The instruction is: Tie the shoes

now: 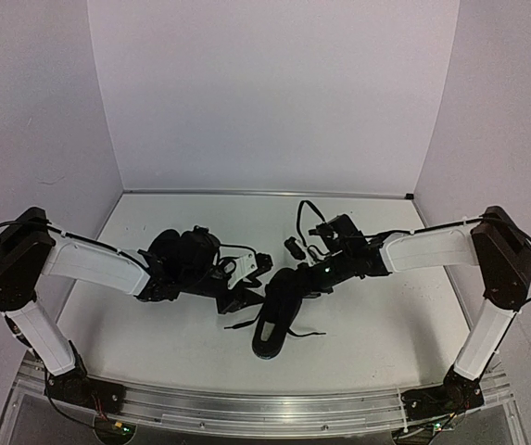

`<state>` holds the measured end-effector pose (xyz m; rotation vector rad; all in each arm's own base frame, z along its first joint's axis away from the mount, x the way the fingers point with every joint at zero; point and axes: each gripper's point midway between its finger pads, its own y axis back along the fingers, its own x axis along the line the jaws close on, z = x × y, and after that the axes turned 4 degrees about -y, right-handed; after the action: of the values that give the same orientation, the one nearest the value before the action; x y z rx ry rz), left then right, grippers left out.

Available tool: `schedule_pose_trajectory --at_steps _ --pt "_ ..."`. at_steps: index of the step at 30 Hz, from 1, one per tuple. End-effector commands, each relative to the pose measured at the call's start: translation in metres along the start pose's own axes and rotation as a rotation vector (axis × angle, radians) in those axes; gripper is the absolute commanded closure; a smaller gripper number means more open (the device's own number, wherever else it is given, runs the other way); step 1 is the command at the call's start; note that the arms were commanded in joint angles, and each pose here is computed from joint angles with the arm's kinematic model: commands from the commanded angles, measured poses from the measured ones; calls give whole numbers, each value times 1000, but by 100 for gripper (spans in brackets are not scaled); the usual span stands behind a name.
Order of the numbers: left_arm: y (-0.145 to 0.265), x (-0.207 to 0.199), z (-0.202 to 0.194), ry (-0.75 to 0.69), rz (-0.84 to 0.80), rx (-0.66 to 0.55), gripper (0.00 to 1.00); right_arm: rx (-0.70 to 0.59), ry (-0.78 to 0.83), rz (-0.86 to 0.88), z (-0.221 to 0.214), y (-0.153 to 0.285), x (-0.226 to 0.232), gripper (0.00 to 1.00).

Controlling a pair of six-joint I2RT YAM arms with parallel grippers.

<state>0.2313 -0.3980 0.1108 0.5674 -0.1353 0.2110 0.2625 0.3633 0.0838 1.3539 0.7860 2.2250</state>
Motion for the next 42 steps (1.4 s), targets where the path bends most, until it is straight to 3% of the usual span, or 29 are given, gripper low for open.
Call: schedule_pose_trajectory --at_steps 1,7,12,16,20,22,32,42 --pt "-2 15 14 27 66 -39 51 -20 25 19 6 6 11 100" --pt "-17 19 15 40 54 -33 46 -15 25 23 4 6 12 100" --pt "-26 21 16 38 47 -35 51 -13 27 27 3 6 12 100" --pt "-27 23 19 30 50 -48 63 -11 29 29 2 7 12 100" --pt "-23 22 23 16 50 -63 92 -14 27 18 2 7 10 100" --pt "-19 18 23 9 41 -68 99 -20 28 10 3 7 9 100" --pt "-5 -29 30 -109 -47 -50 100 -42 5 -48 13 4 -8 100" --pt "-9 -49 29 -149 -95 -26 100 -43 12 -42 24 -4 -7 100"
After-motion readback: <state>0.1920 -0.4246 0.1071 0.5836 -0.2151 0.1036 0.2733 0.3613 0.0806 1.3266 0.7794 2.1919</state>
